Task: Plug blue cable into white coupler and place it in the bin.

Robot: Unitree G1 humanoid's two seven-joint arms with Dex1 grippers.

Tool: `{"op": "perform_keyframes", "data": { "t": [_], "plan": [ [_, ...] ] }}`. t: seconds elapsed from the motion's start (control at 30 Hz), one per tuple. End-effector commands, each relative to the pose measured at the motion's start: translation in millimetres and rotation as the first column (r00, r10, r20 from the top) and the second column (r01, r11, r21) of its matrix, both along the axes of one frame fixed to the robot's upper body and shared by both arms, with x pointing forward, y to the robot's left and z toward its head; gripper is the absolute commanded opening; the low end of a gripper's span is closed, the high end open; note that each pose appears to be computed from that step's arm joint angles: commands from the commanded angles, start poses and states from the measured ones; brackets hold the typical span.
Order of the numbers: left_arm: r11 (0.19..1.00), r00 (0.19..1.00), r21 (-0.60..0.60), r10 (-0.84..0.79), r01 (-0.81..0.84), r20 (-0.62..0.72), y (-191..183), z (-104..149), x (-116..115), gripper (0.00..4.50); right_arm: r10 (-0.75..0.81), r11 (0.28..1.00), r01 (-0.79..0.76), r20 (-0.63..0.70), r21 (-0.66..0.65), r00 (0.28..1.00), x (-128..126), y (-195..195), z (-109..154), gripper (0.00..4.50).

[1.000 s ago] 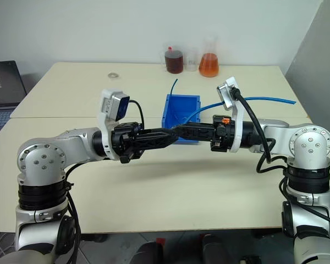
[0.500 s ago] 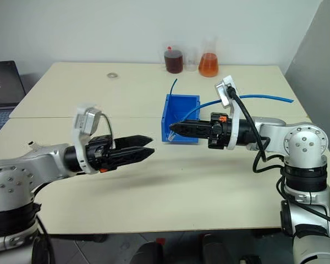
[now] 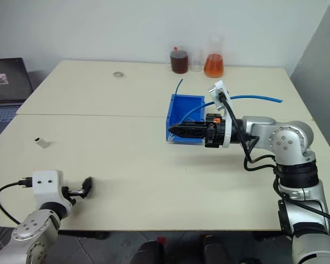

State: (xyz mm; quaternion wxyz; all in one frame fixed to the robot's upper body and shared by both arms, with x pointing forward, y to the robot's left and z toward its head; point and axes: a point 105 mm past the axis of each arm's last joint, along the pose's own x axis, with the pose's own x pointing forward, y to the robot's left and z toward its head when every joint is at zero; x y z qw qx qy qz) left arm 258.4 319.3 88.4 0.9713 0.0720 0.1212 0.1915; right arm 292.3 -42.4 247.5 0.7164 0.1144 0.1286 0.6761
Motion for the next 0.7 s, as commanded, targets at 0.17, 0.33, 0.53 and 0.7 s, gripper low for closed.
{"op": "perform_keyframes", "data": {
  "t": [0.17, 0.33, 0.53, 0.7],
  "plan": [
    [0.964, 0.960, -0.034, 0.267, -0.265, 0.083, 42, 6, 34, 4.46, 0.036, 0.999, -0.036, 0.065, 0.010, 0.997, 0, 4, 12, 0.14],
    [0.933, 0.928, -0.050, 0.360, -0.356, 0.101, 63, 10, 45, 4.46, 0.015, 1.000, -0.014, 0.080, -0.009, 0.997, 2, 3, 9, 0.14],
    [0.926, 0.925, -0.148, 0.364, -0.346, 0.112, 81, 10, 69, 4.46, -0.001, 1.000, 0.003, 0.091, -0.017, 0.996, 0, 2, 9, 0.14],
    [0.938, 0.946, -0.220, 0.300, -0.269, 0.121, 82, 10, 93, 4.46, -0.010, 1.000, 0.012, 0.096, -0.021, 0.995, -1, 1, 9, 0.14]
  ]
}}
